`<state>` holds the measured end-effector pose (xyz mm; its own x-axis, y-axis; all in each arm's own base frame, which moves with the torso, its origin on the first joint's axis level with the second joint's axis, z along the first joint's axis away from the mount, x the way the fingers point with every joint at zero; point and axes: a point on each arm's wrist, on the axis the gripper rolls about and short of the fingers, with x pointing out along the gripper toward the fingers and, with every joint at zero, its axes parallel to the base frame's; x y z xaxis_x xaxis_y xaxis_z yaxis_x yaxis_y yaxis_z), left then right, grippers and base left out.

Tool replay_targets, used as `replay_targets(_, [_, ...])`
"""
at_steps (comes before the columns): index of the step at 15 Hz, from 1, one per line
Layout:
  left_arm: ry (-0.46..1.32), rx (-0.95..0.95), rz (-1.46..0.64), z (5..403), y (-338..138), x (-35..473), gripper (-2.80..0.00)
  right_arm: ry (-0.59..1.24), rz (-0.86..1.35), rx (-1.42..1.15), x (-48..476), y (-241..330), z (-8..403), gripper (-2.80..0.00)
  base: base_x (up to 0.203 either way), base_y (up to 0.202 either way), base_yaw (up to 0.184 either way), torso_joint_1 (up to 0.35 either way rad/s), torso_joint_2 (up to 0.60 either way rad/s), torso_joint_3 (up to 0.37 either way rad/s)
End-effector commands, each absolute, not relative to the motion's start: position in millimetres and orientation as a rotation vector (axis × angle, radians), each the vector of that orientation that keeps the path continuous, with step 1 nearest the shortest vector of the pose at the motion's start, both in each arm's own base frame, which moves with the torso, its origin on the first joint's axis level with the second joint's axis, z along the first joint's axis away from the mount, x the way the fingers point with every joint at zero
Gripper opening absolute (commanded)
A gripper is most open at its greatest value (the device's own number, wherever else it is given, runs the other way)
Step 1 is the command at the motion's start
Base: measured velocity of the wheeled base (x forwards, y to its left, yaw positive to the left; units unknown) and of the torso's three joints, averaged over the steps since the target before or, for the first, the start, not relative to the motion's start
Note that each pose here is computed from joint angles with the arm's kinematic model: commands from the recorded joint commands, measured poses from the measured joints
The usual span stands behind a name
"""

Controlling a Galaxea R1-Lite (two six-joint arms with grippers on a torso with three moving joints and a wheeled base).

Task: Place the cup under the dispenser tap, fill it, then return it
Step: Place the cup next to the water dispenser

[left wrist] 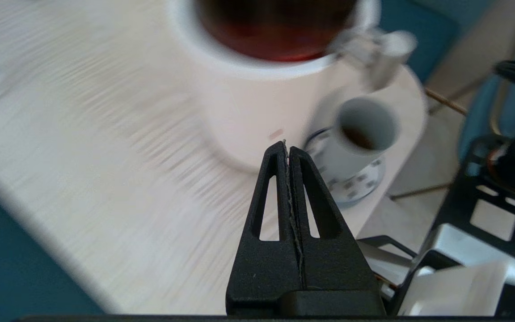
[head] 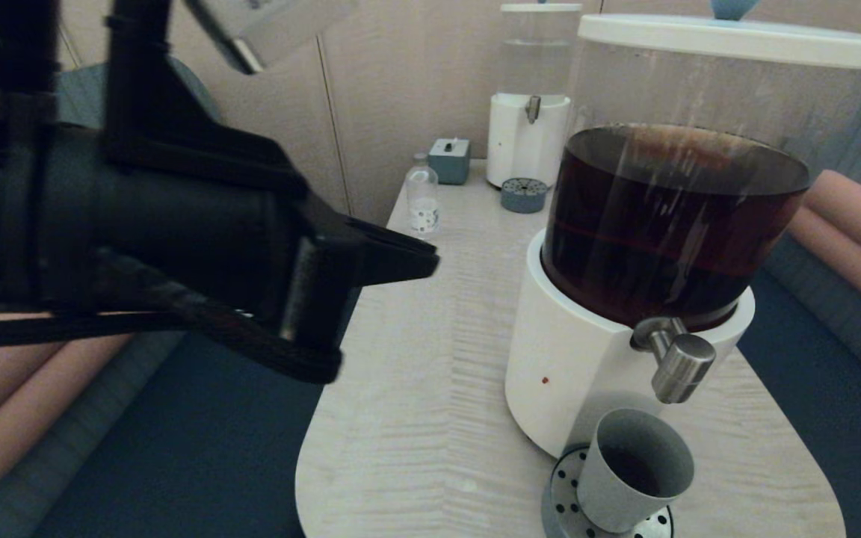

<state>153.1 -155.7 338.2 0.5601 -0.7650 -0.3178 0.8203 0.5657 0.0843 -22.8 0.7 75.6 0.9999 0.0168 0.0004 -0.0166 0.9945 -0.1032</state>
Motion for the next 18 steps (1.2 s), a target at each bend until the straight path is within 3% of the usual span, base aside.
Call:
replay_targets(1, [0.183,0.203,-0.889,350,-109,134,-2.8,0.004,0.017,-0.104,-22,1,73,-2.8,0.0,0.0,0.0,0.0,0.0,0.0])
replay_targets(8, [0.09,0.101,-1.008,321,-26,108,-2.8,0.004,0.017,-0.104,-22,1,73,-2.8,0.0,0.0,0.0,0.0,0.0,0.0])
replay_targets(14, [-0.048,0.148,-1.035,263,-17,120,-2.8,0.004,0.017,-0.104,-22,1,73,-2.8,0.0,0.0,0.0,0.0,0.0,0.0])
replay_targets(18, [0.066,0.068,-1.043,217,-17,115,-2.8,0.004,0.017,-0.104,-22,1,73,-2.8,0.0,0.0,0.0,0.0,0.0,0.0])
